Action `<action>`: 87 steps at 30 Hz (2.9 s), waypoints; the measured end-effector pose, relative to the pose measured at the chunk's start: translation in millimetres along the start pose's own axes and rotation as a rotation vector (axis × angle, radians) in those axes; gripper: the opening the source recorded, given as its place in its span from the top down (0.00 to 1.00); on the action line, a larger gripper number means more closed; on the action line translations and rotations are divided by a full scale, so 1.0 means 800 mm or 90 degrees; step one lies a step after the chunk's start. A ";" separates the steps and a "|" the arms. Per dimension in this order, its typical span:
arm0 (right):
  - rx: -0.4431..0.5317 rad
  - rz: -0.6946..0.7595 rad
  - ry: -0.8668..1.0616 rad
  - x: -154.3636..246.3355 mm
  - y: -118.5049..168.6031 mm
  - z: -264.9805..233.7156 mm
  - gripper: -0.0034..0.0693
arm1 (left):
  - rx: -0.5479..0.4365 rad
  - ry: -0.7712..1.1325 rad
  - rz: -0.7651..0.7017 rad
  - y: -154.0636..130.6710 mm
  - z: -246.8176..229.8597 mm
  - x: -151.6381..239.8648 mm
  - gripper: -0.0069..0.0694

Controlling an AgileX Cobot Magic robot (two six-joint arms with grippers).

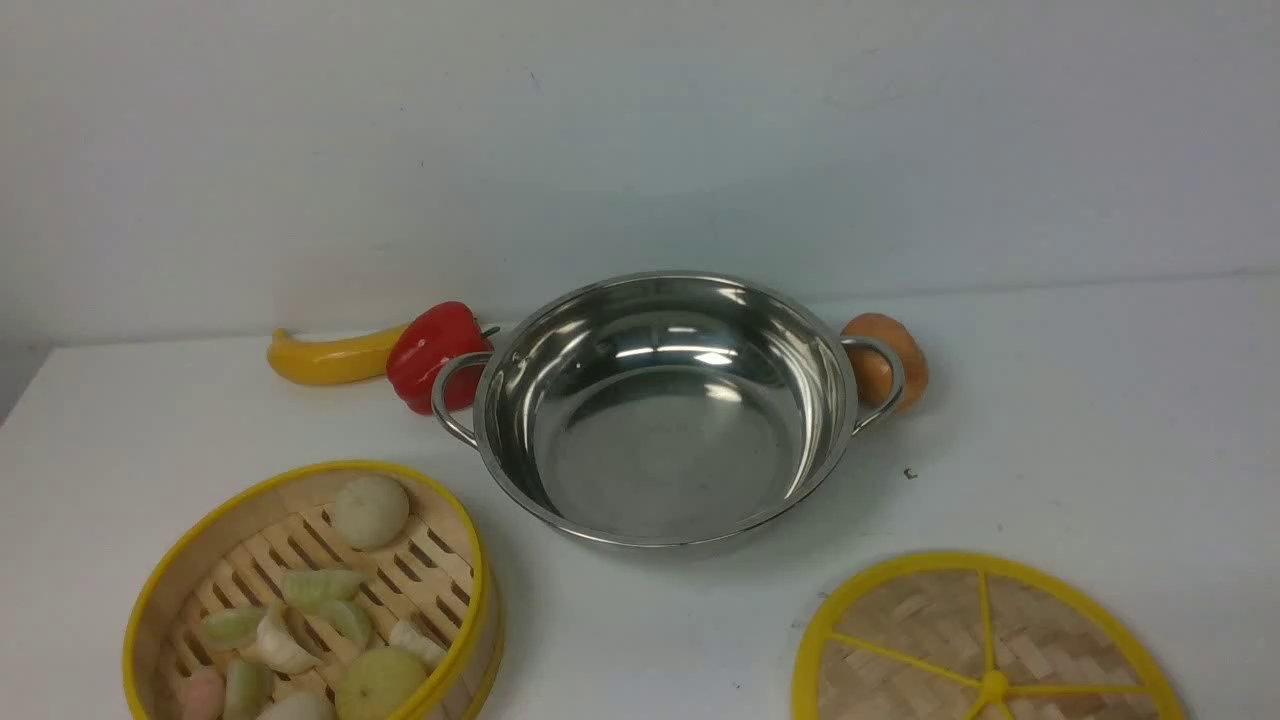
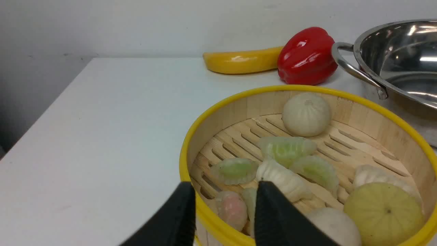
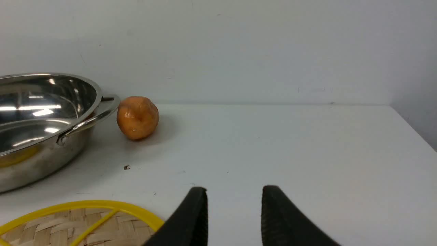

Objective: Place the steamer in the pot on the white table, and put the lid on the steamer.
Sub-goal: 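Grasp the rim of the steamer basket holding the buns with the left gripper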

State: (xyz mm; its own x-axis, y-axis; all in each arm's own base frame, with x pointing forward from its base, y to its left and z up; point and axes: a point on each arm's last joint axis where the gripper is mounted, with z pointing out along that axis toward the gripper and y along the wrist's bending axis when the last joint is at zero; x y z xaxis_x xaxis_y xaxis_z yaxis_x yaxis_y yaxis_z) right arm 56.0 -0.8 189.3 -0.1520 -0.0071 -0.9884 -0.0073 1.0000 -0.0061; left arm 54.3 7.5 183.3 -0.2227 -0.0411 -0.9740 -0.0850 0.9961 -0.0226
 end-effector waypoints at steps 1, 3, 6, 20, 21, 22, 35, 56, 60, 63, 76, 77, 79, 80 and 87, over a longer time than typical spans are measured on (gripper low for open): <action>0.000 0.000 0.000 0.000 0.000 0.000 0.62 | 0.000 0.000 0.000 0.000 0.000 0.000 0.59; 0.000 0.000 0.000 0.000 0.000 0.000 0.62 | 0.000 0.000 0.000 0.000 0.000 0.000 0.59; 0.000 0.000 0.000 0.000 0.000 0.000 0.62 | 0.000 0.000 0.000 0.000 0.000 0.000 0.59; 0.000 0.000 0.000 0.000 0.000 0.000 0.62 | 0.000 0.000 0.000 0.000 0.000 0.000 0.59; 0.000 0.000 0.000 0.000 0.000 0.000 0.62 | 0.000 0.000 0.000 0.000 0.000 0.000 0.59; 0.000 0.000 0.000 0.000 0.000 0.000 0.62 | 0.000 0.000 0.000 0.000 0.000 0.000 0.59; 0.001 -0.004 0.000 0.000 0.000 0.000 0.62 | 0.070 -0.048 -0.273 -0.010 -0.001 -0.011 0.59; -0.075 0.481 -0.246 -0.043 -0.004 -0.009 0.62 | 0.161 -0.336 -0.446 -0.005 -0.018 -0.061 0.59; -0.085 0.536 -0.312 -0.053 -0.009 -0.014 0.62 | 0.159 -0.366 -0.360 -0.008 -0.026 -0.076 0.59; -0.100 0.582 -0.383 -0.063 -0.014 -0.020 0.62 | 0.143 -0.354 -0.278 -0.011 -0.036 -0.106 0.59; -0.173 0.559 -0.274 -0.053 0.006 -0.014 0.62 | -0.174 0.254 -0.035 0.010 0.053 -0.237 0.59; -0.171 0.551 -0.270 -0.053 0.007 -0.013 0.62 | -0.180 0.262 -0.031 0.011 0.055 -0.237 0.59; -0.172 0.551 -0.227 -0.047 0.010 -0.011 0.62 | -0.223 0.341 -0.003 0.014 0.081 -0.242 0.59; -0.178 0.541 -0.215 -0.045 0.011 -0.010 0.62 | -0.229 0.374 0.011 0.014 0.094 -0.239 0.59; -0.309 0.459 -0.171 -0.045 0.030 -0.015 0.62 | -0.216 0.531 -0.005 0.031 0.162 -0.202 0.61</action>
State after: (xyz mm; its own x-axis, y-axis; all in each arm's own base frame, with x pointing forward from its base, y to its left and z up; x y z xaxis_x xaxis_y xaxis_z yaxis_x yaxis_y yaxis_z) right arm 49.0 23.7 226.7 -0.0457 0.6813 -0.7306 -0.4240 0.6490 0.6317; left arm 214.3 48.9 311.2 -0.8425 -0.2232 -0.4904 -0.3428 0.9242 0.1682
